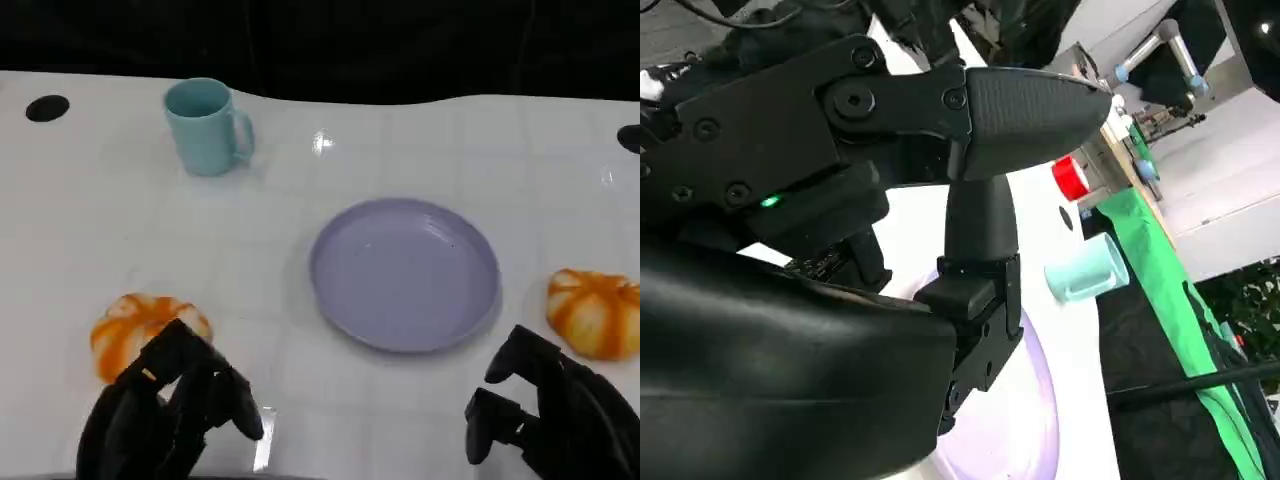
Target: Grasp the bread from the table and place it into the plate.
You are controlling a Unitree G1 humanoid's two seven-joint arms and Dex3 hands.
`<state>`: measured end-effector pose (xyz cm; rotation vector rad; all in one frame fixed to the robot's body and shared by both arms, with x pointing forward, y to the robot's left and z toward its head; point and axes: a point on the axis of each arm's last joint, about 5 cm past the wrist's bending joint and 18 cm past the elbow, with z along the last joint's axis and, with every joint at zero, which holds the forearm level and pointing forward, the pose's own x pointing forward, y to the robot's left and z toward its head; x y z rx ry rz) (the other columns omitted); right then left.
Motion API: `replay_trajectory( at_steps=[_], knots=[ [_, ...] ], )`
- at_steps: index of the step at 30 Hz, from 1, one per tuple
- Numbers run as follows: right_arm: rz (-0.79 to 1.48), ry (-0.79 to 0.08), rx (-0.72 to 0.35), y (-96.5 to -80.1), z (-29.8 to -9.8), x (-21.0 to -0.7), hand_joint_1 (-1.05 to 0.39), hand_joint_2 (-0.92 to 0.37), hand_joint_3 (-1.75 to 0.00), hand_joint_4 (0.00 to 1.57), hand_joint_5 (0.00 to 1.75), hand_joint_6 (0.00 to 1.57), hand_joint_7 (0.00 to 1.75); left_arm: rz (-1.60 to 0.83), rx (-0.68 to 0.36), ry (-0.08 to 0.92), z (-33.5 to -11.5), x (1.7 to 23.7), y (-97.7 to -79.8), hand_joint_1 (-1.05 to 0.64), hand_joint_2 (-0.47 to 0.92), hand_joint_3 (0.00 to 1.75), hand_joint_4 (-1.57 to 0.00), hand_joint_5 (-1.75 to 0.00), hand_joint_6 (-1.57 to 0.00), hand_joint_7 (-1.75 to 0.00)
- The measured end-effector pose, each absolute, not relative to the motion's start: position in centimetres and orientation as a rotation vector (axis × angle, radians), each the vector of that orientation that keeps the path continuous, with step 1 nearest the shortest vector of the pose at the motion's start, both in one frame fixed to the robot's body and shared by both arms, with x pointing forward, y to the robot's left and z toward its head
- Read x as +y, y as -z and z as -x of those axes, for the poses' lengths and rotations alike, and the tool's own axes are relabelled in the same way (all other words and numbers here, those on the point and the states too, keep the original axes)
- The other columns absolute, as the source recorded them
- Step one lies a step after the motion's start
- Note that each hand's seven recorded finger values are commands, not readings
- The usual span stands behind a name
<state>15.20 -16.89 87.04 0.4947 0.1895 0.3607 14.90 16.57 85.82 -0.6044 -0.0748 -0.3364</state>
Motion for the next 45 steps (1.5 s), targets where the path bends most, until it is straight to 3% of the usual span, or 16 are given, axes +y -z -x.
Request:
replay_trajectory(
  at_steps=[2,4,7,10,12,14,20,24,31,41,45],
  knots=[
    [-0.494,-0.356,0.191,-87.0,-15.2,-16.9,-0.58,-0.9,-0.49,0.78,1.75,0.5,1.72,0.493,-0.105,0.312,-14.7,16.8,-86.7,-0.56,0.92,0.17,-0.5,-1.07,-0.59,-0.34],
    [-0.493,-0.348,0.193,-87.1,-15.2,-16.8,-0.58,-0.89,-0.49,0.78,1.75,0.5,1.72,0.39,-0.141,0.296,-14.7,16.9,-87.5,-0.56,0.92,0.15,-0.48,-1.0,-0.59,-0.24],
    [-0.493,-0.342,0.19,-87.1,-15.2,-16.8,-0.59,-0.89,-0.48,0.77,1.75,0.49,1.72,0.248,-0.167,0.272,-14.5,17.1,-88.4,-0.52,0.92,0.07,-0.33,-0.88,-0.54,-0.11],
    [-0.493,-0.344,0.189,-87.2,-15.2,-16.7,-0.59,-0.89,-0.48,0.77,1.75,0.49,1.72,0.079,-0.198,0.237,-14.2,17.3,-89.5,-0.51,0.92,0.05,-0.31,-0.85,-0.54,-0.08],
    [-0.494,-0.345,0.191,-87.2,-15.2,-16.7,-0.58,-0.89,-0.48,0.77,1.75,0.48,1.72,0.007,-0.204,0.225,-14.1,17.3,-89.9,-0.53,0.92,0.07,-0.28,-0.6,-0.48,-0.02],
    [-0.498,-0.344,0.197,-87.2,-15.2,-16.6,-0.58,-0.89,-0.48,0.77,1.75,0.48,1.72,-0.16,-0.203,0.233,-14.0,17.7,-90.7,-0.51,0.92,0.05,-0.27,-0.5,-0.45,-0.01],
    [-0.503,-0.348,0.197,-87.2,-15.2,-16.6,-0.58,-0.89,-0.47,0.78,1.75,0.48,1.72,-0.601,-0.231,0.197,-13.6,18.2,-92.9,-0.55,0.92,0.02,-0.22,-0.32,-0.36,0.0],
    [-0.503,-0.347,0.197,-87.2,-15.2,-16.6,-0.58,-0.89,-0.47,0.78,1.75,0.49,1.72,-0.921,-0.231,0.115,-13.3,17.8,-93.4,-0.52,0.92,0.0,-0.16,-0.15,-0.26,0.0],
    [-0.502,-0.349,0.194,-87.2,-15.3,-16.6,-0.58,-0.89,-0.47,0.77,1.75,0.48,1.72,-1.169,-0.175,0.085,-13.3,17.1,-94.1,-0.51,0.92,0.0,-0.1,-0.09,-0.21,0.0],
    [-0.503,-0.35,0.193,-87.2,-15.3,-16.6,-0.57,-0.9,-0.47,0.76,1.75,0.47,1.73,-1.181,-0.158,0.085,-13.4,17.0,-94.2,-0.5,0.89,0.0,-0.09,-0.06,-0.19,0.0],
    [-0.503,-0.355,0.186,-87.3,-15.5,-16.6,-0.57,-0.91,-0.46,0.78,1.75,0.48,1.72,-1.388,-0.027,0.199,-16.3,17.1,-95.0,-0.51,0.87,0.0,-0.07,-0.04,-0.18,-0.01]
  ],
)
